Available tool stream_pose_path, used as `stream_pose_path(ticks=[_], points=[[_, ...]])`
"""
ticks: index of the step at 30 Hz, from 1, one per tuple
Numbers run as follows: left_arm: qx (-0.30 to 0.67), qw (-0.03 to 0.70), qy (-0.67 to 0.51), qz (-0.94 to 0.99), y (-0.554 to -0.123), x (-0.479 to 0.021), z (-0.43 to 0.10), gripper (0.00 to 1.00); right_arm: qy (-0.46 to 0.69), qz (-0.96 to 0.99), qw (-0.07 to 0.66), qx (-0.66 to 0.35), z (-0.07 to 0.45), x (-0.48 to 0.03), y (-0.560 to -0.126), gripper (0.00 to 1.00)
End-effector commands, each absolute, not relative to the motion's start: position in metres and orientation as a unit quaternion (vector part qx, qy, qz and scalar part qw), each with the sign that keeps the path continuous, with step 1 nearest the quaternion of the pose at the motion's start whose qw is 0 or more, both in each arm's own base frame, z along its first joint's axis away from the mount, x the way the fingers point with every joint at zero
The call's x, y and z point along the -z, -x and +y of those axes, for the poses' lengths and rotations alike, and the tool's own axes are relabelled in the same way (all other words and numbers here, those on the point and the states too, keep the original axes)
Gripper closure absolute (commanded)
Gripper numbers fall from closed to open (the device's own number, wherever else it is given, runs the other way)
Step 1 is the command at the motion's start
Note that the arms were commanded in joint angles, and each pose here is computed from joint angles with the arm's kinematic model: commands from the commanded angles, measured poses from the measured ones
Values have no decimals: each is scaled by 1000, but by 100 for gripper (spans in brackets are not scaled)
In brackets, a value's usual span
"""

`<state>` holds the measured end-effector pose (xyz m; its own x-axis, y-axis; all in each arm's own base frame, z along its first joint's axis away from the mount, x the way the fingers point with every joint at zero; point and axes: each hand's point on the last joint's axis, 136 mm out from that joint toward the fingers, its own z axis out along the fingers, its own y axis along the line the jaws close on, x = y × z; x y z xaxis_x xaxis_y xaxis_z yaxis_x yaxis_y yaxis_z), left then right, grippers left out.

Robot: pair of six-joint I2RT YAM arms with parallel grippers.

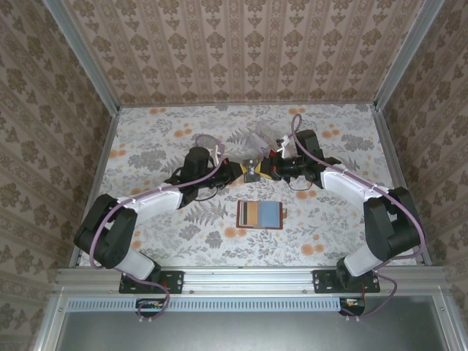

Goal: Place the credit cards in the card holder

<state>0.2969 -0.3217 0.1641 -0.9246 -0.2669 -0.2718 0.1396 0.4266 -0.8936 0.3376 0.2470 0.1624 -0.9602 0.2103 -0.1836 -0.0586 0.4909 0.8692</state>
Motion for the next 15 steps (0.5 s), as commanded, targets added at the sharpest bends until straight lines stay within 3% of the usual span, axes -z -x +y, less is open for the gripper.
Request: stream_pose_path(ticks=[1, 5, 10, 15], points=[[545, 207, 18, 812, -296, -180, -324, 100, -46, 859, 111, -498, 249, -149, -330, 95], [540, 204, 21, 816, -292, -173, -320, 100, -45, 863, 108, -491, 247, -145, -327, 89], [522, 203, 35, 827, -288, -161, -311, 100, -57, 884, 108, -451, 235, -130, -322, 69], [487, 198, 40, 850, -276, -142, -297, 100, -71, 913, 105, -387, 217, -107, -311, 66]])
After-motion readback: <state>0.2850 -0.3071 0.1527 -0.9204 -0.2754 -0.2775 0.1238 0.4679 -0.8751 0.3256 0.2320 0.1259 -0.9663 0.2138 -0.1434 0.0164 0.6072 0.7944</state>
